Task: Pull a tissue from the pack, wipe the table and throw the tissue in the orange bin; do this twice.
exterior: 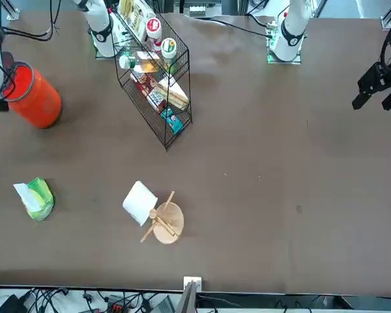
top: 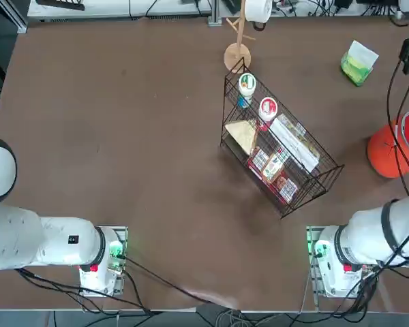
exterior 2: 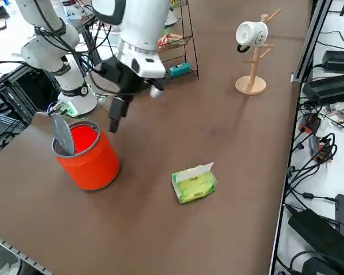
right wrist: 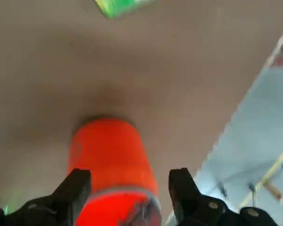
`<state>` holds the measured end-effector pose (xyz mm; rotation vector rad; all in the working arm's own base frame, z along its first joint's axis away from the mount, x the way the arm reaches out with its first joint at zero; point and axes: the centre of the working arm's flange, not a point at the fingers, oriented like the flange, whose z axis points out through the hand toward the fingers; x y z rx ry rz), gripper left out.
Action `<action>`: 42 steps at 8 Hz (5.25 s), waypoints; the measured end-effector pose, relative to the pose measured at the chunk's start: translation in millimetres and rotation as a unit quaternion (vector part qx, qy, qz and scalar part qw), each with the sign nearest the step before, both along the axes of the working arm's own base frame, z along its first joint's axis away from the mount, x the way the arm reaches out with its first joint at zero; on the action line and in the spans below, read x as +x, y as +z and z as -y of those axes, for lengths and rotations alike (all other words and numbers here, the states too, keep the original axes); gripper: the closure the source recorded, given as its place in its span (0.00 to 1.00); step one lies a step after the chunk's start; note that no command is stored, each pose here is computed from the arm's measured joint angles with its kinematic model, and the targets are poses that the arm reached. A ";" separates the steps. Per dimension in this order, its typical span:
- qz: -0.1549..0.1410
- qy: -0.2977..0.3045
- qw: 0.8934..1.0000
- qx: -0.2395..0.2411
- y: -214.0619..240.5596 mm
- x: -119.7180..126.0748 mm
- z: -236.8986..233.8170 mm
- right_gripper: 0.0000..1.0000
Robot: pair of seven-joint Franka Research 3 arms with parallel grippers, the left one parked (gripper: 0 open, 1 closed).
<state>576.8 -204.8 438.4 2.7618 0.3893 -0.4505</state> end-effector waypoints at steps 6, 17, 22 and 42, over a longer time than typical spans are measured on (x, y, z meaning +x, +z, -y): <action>0.064 0.212 0.975 0.029 -81.2 92.5 -17.2 0.03; 0.097 0.294 0.950 0.030 -164.9 121.4 -24.3 0.20; 0.068 0.289 0.954 0.037 -162.1 116.6 -20.6 0.75; -0.007 -0.103 0.987 0.124 -62.6 18.7 -259.7 0.99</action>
